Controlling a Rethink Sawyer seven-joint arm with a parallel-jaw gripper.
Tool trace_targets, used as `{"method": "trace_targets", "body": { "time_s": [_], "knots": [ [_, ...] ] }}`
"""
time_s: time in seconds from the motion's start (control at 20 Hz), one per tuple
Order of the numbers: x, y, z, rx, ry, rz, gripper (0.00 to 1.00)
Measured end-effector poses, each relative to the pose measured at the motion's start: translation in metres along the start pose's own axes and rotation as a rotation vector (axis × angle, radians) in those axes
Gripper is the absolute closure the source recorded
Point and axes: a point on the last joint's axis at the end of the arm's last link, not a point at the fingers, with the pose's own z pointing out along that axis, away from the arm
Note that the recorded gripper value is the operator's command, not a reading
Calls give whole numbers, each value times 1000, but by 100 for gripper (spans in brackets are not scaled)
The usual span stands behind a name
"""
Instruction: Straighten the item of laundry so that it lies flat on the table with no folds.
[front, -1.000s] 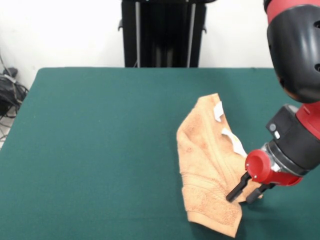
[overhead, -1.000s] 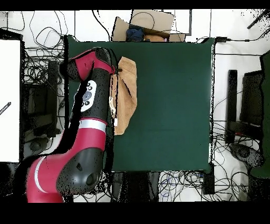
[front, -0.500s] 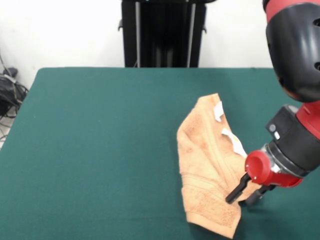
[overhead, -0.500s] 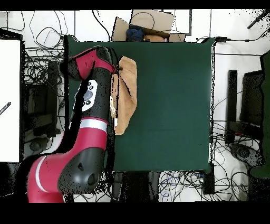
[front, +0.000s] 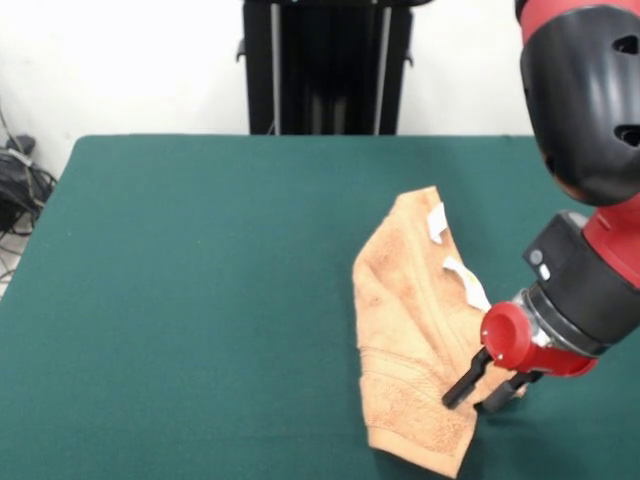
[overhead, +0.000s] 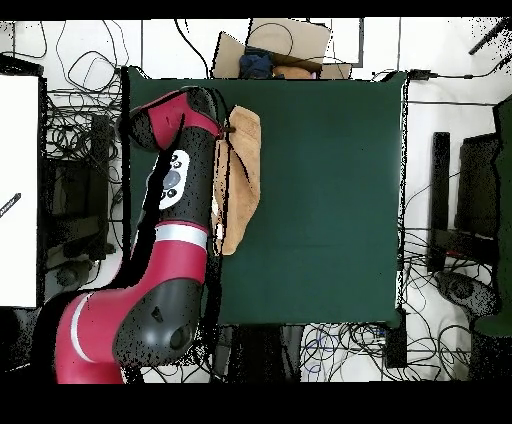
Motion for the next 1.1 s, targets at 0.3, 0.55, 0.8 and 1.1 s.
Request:
{"method": "trace_targets", "body": {
  "time_s": [0.3,0.55,0.8,1.1],
  "knots": [
    [0,-8,3,-1,2,10,0],
    [-6,-17,2,1,-8,22,0],
    [-18,-24,-6,3,-9,30,0],
    [-26,-22,-12,4,-18,28,0]
  ]
}}
